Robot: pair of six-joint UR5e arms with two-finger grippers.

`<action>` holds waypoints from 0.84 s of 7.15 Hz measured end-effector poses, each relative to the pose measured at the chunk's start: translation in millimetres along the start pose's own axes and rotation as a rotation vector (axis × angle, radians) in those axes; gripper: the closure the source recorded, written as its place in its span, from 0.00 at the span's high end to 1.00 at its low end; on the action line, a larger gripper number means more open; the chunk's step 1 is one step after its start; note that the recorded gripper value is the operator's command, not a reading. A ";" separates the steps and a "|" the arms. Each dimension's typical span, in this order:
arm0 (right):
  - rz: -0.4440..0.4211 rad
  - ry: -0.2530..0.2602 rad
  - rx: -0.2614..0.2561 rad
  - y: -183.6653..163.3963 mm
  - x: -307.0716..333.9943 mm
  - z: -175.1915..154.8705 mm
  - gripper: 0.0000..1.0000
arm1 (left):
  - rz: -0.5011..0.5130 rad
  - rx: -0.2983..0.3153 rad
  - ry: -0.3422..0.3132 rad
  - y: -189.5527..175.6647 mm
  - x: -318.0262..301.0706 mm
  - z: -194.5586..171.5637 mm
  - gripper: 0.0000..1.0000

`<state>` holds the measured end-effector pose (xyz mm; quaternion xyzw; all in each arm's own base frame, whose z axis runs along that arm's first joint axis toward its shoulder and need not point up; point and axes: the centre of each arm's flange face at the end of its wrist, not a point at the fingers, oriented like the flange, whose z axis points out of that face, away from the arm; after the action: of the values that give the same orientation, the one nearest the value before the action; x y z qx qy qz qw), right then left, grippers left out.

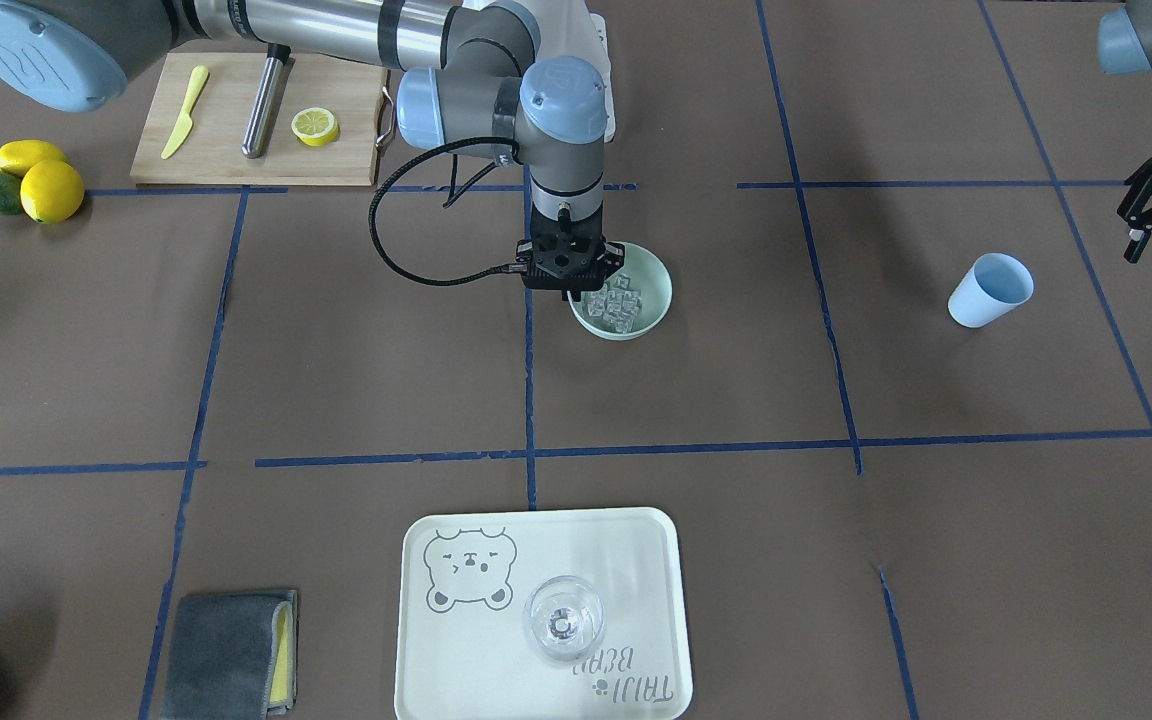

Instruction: Pour ice into bowl

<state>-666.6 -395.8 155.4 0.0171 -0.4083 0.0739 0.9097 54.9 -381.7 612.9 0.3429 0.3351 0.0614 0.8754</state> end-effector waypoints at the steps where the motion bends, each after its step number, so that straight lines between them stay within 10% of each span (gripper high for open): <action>1: 0.011 -0.034 0.006 -13.1 4.0 -20.3 0.00 | -0.011 -0.039 0.020 0.7 1.9 3.3 1.00; 6: 0.115 -0.166 0.026 -77.4 288.5 -97.7 0.00 | -0.188 -0.261 0.113 -13.9 -18.1 4.6 1.00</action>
<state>-393.6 -428.6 307.6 0.0115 -0.4816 0.1299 0.8666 42.2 -400.9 616.3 0.1895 0.4037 0.0413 0.8941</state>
